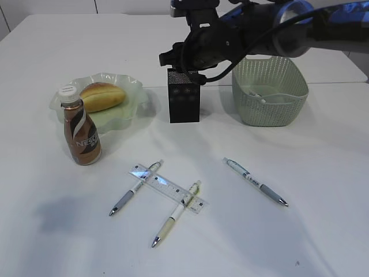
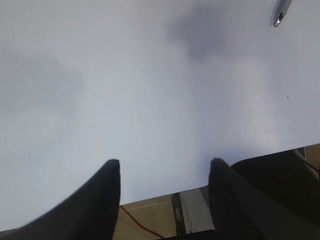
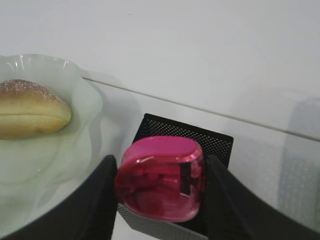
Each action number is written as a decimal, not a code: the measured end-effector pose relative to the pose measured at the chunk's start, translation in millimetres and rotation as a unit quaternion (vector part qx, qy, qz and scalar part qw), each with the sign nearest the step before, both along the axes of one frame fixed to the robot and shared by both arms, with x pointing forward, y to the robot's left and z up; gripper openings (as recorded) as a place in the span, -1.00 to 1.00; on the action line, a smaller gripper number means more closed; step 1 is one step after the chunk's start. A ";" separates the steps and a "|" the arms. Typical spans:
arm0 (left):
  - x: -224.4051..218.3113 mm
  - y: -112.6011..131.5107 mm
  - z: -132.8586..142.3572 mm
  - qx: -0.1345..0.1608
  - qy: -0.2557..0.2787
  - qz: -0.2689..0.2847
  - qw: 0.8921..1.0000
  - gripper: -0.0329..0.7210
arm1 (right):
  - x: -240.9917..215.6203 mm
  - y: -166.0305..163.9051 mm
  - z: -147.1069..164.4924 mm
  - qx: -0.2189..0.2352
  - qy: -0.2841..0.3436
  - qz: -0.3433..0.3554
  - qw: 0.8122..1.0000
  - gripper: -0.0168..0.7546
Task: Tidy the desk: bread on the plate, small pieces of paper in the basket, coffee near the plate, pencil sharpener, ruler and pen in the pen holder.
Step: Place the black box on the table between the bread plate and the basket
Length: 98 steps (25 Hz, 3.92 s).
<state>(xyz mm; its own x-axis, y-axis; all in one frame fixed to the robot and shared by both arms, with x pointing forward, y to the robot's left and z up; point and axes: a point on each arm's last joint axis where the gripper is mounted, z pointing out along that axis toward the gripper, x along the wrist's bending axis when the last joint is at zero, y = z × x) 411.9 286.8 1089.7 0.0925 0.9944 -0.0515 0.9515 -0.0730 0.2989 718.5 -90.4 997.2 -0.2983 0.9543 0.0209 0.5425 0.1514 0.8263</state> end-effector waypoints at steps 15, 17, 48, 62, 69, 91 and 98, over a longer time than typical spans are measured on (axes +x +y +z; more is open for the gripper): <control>0.0 0.0 0.0 0.000 0.000 0.000 1.000 0.13 | 5.6 3.7 -22.3 0.001 0.003 0.006 1.000 0.01; 0.0 0.0 0.0 0.000 0.000 0.000 1.000 0.13 | 5.7 3.9 -22.1 0.002 0.001 0.006 1.000 0.01; 0.0 0.0 0.0 0.000 0.000 0.000 1.000 0.13 | 10.6 -2.4 -27.8 0.004 -0.001 0.001 1.000 0.11; 0.0 0.0 0.0 0.000 0.000 0.000 1.000 0.13 | 10.6 -2.4 -27.8 0.004 -0.001 0.001 1.000 0.12; 0.0 0.0 0.0 0.000 0.000 0.000 1.000 0.13 | 10.5 -2.2 -27.8 0.008 0.001 0.000 1.000 0.23; 0.0 0.0 0.0 0.000 0.000 0.000 1.000 0.13 | 5.4 -8.1 -19.0 0.004 0.030 -0.018 0.999 0.24; 0.0 0.0 0.0 0.000 0.000 0.000 1.000 0.13 | -6.3 -16.5 15.4 -0.020 0.036 -0.019 0.999 0.24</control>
